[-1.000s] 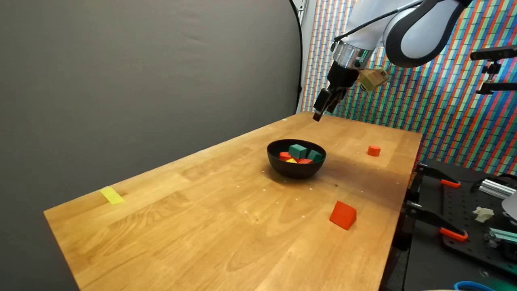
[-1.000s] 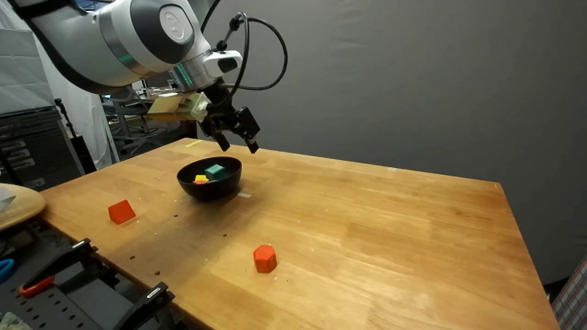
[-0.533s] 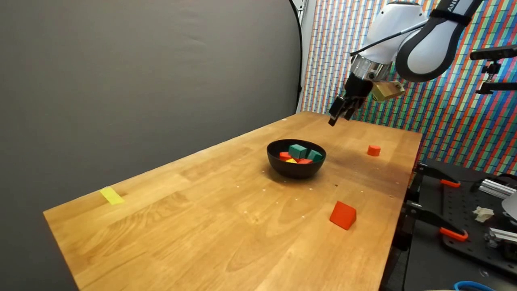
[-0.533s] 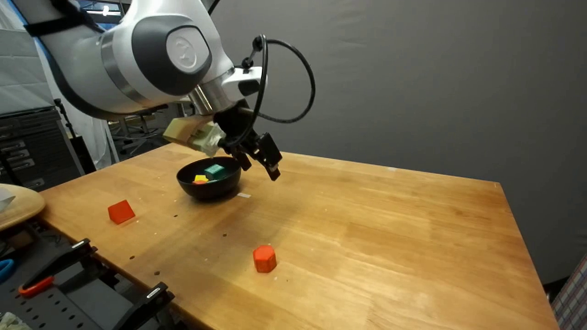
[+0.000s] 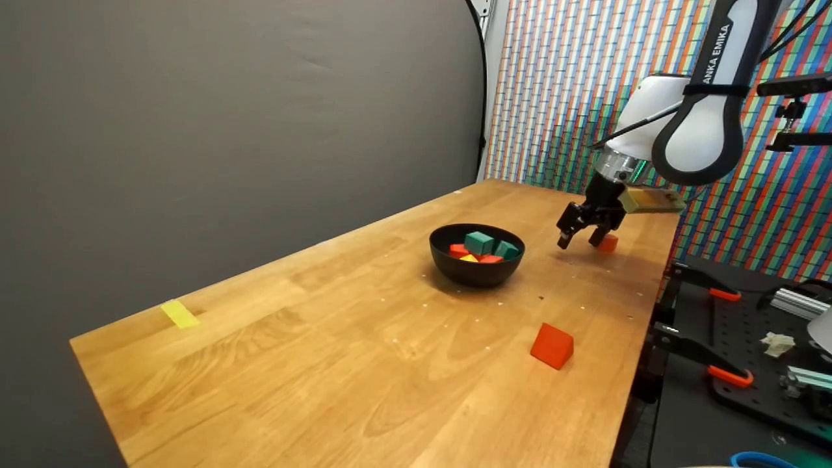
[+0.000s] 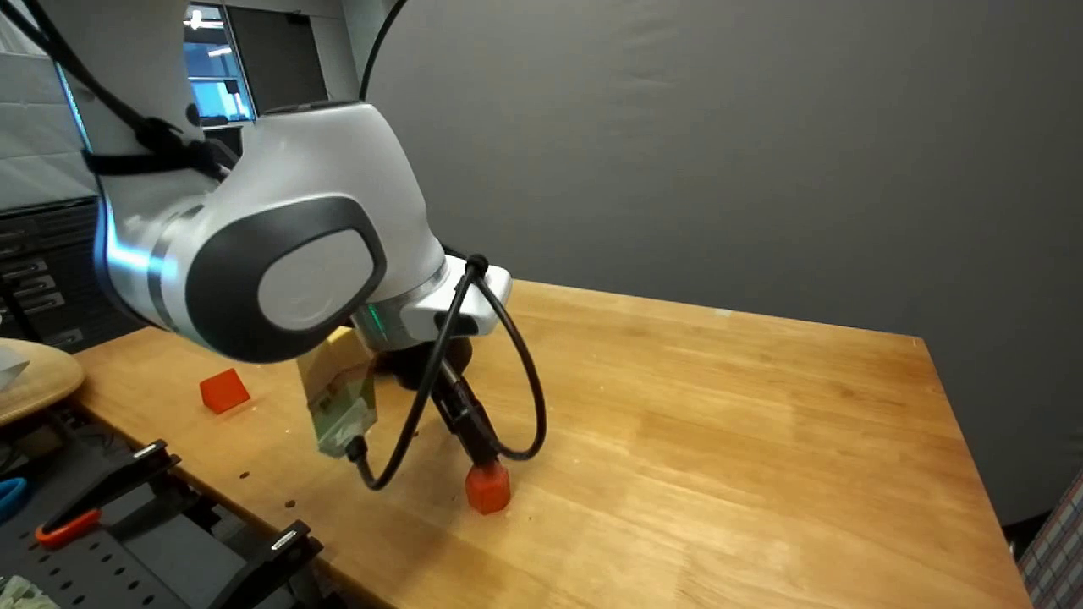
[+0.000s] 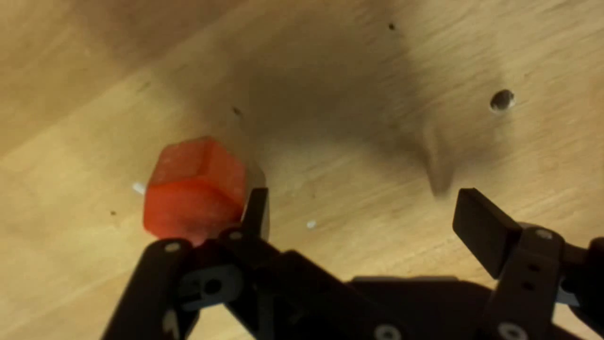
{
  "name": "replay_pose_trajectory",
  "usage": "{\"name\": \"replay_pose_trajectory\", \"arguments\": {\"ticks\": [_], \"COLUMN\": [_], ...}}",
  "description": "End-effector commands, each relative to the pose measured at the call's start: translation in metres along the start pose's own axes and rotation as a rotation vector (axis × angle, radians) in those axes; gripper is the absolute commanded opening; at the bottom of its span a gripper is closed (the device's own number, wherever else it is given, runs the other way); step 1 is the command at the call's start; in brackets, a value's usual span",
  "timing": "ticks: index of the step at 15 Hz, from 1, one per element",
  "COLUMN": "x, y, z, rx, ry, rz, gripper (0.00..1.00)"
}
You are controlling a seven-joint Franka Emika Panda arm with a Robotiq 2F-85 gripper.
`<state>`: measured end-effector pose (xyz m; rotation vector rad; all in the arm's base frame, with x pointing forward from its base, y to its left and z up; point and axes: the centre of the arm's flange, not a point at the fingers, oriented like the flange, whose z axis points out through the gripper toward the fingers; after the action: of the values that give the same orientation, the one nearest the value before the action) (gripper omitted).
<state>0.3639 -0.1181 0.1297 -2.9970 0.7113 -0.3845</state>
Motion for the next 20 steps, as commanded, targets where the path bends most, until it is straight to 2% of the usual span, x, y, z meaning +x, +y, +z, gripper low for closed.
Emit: {"name": "replay_pose_trajectory", "arguments": {"ticks": [1, 7, 10, 13, 17, 20], "x": [0.006, 0.027, 0.037, 0.039, 0.028, 0.02], "y": [0.023, 0.042, 0.047, 0.065, 0.082, 0.079], "z": [0.001, -0.042, -0.068, -0.068, -0.055, -0.042], "rx": [0.034, 0.032, 0.008, -0.051, -0.073, -0.061], "ry": [0.033, 0.192, 0.253, 0.23, 0.141, 0.084], "rz": [0.068, 0.094, 0.084, 0.111, 0.157, 0.167], "gripper": [1.0, 1.0, 1.0, 1.0, 1.0, 1.0]}}
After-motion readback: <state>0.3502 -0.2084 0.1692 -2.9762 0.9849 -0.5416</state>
